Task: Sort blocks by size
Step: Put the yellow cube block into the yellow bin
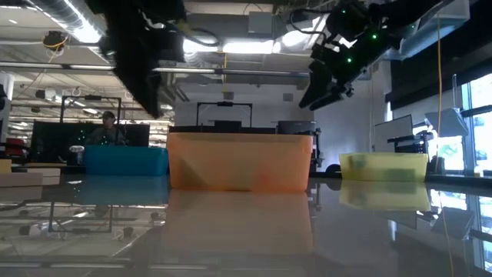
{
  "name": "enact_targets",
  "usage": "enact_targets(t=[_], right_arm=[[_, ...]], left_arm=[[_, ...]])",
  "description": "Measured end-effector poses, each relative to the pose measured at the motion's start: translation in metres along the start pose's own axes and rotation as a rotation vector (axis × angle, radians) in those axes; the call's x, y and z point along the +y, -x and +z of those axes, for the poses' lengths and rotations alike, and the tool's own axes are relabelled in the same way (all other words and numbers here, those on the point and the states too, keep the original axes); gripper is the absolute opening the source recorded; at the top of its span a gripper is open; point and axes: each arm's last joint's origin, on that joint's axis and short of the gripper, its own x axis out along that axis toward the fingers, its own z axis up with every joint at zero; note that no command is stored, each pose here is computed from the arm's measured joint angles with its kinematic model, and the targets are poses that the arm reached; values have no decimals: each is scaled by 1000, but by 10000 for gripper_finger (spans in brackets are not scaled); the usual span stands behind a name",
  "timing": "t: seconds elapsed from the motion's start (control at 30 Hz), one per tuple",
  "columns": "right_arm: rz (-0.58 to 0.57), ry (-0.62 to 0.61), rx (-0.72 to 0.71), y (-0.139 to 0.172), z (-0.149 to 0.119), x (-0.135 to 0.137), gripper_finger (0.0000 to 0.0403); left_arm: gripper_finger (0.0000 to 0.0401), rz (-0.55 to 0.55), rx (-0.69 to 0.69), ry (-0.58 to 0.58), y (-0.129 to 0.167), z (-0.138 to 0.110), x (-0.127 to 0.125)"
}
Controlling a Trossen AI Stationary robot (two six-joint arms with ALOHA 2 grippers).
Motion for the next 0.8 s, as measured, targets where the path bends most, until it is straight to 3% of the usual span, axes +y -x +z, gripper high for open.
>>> enact_targets(t=[0.27, 0.5, 0.63, 0.8], right_arm=[[25, -11, -26, -5, -12, 1, 285], [33, -36, -17, -6, -17, 1, 285], [32, -40, 2, -6, -19, 1, 285], [33, -47, -14, -6, -17, 1, 285]], left_arm=[[209, 61, 334, 192, -4, -31, -9], [209, 87, 533, 202, -21, -54, -9], [209, 95, 583, 238, -28, -63, -8], [209, 27, 650, 284, -35, -76, -11]])
